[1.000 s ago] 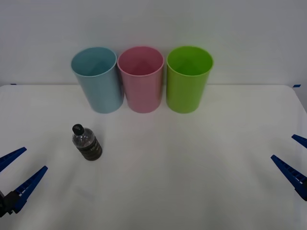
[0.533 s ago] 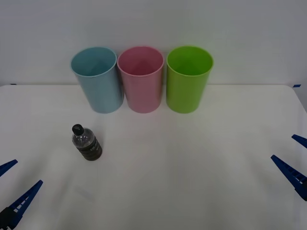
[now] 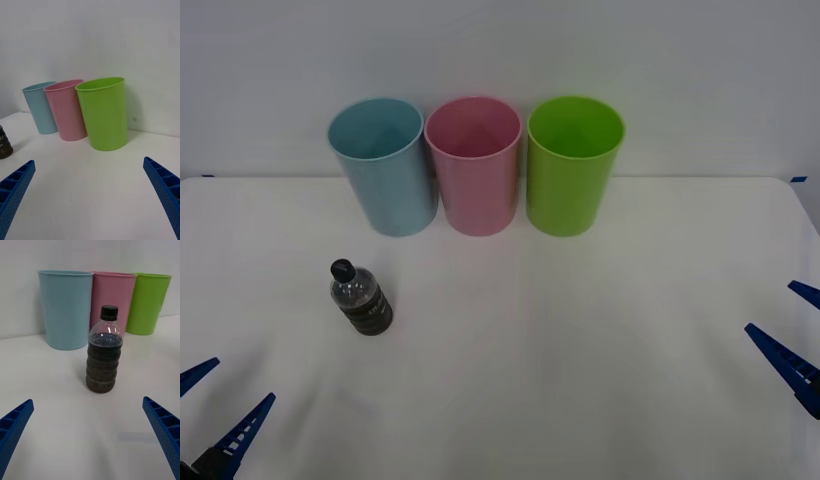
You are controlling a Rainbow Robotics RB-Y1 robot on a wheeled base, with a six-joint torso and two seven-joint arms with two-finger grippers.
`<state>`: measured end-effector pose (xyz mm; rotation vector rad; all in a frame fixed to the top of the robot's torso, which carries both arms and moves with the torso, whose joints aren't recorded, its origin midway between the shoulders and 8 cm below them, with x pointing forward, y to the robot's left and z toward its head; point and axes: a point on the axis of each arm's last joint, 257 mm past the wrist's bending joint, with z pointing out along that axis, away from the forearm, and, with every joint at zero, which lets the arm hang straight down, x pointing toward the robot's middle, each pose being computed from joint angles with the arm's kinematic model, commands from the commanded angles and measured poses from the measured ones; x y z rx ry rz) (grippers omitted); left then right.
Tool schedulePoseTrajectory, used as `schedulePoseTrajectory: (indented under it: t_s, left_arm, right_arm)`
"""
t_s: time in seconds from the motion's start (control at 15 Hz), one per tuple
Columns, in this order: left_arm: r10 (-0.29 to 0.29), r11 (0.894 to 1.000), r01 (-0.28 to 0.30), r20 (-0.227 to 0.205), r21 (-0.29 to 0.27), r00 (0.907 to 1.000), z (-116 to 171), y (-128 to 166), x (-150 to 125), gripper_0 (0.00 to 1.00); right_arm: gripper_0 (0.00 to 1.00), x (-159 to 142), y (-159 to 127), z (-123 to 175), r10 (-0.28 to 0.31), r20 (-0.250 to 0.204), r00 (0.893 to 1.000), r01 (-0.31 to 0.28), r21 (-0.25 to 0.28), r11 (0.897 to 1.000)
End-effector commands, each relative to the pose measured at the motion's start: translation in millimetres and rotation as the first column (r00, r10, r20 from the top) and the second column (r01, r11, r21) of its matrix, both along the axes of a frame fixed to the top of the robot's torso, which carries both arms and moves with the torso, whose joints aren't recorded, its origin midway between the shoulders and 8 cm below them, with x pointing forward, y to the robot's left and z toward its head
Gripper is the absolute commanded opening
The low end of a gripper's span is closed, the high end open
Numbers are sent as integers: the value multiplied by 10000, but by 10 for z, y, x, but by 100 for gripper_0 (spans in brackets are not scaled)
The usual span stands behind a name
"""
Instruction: Grasp the object on the table and drop it into the matching bin: aluminum can to the light blue bin, PET bottle to the pink bin.
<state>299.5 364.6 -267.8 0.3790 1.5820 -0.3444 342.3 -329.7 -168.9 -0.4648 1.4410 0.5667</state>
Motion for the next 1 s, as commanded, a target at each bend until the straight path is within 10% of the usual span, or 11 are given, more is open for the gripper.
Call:
schedulePoseTrajectory:
  t_s: [0.07,1.0]
  left_arm:
    - [397,9991,-400,-177,-172,9991,-63,44,31,100]
    - [23,9994,-26,-92,-350,10000,-188,-654,923,100]
  right_arm:
    - [100,0,0,0,1,1,10000,-1,-1,10000]
    - [100,0,0,0,1,1,10000,-1,-1,10000]
